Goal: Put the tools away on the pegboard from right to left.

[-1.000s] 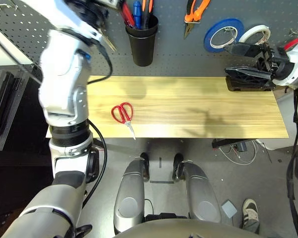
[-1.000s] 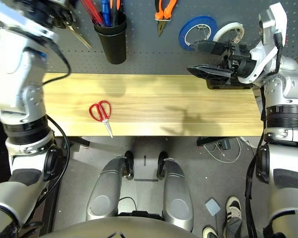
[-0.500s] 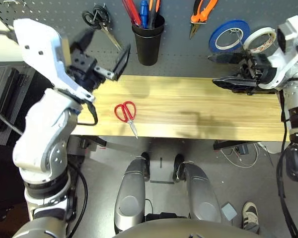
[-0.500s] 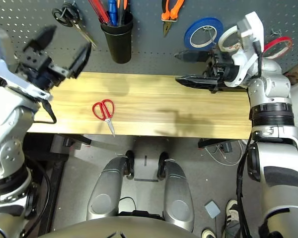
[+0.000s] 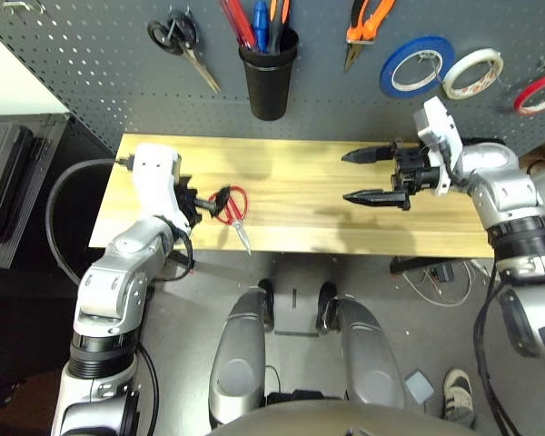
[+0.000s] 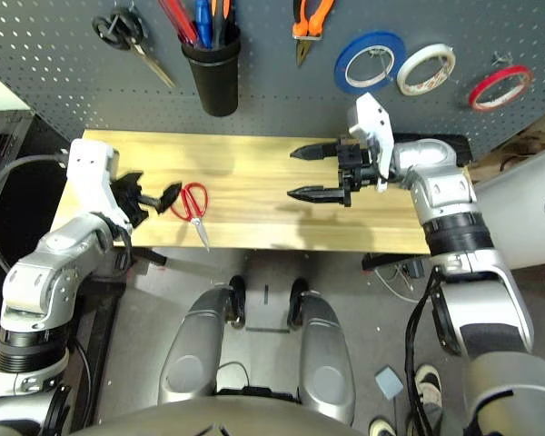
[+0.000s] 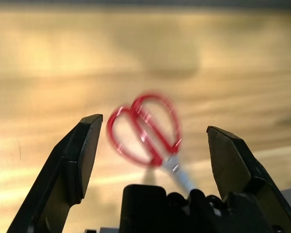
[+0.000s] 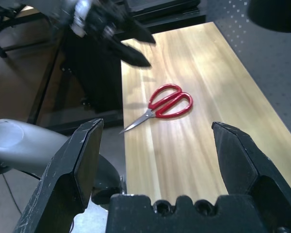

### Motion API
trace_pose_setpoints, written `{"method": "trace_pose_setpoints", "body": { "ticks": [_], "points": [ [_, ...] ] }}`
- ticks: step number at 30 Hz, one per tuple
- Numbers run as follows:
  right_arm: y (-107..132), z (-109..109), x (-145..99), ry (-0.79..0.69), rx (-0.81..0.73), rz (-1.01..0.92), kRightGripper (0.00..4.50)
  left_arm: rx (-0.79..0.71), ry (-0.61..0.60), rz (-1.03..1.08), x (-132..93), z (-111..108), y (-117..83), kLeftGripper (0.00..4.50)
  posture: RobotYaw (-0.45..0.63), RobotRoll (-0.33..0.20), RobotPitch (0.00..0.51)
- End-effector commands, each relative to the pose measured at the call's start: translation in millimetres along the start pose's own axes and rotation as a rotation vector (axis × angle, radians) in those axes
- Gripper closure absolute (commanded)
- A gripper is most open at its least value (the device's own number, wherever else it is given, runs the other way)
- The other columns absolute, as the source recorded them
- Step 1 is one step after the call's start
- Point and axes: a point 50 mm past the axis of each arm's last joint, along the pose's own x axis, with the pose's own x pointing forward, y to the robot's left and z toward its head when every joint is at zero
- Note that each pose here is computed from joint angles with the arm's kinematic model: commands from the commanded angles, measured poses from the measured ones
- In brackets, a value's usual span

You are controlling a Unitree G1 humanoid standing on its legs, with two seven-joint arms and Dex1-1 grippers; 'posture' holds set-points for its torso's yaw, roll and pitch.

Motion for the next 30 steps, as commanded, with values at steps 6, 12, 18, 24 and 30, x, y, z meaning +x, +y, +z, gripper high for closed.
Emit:
{"method": "trace_pose_setpoints", "body": {
  "ticks": [6,12,18,24,30],
  "points": [
    [12.1,-28.1,29.8,0.111,-0.046,0.033,0.00,0.001,0.141,0.138,36.0,-38.7,9.6,0.01,0.03,0.000,0.308],
    [15.8,-35.5,40.7,0.095,-0.032,0.042,0.00,-0.109,0.131,0.202,48.8,-39.1,10.0,0.01,0.03,0.000,0.316],
    [18.0,-34.7,42.9,0.075,-0.029,0.058,0.00,-0.131,0.157,0.233,54.8,-44.3,10.6,0.01,0.03,0.000,0.324],
    [19.8,-31.0,41.7,0.059,-0.023,0.068,0.00,-0.156,0.159,0.265,57.5,-48.4,12.4,0.02,0.03,0.000,0.325],
    [18.2,-23.5,41.4,0.031,-0.036,0.064,0.00,-0.153,0.158,0.257,62.0,-51.3,9.2,1.68,0.02,0.000,0.300]
  ]
}}
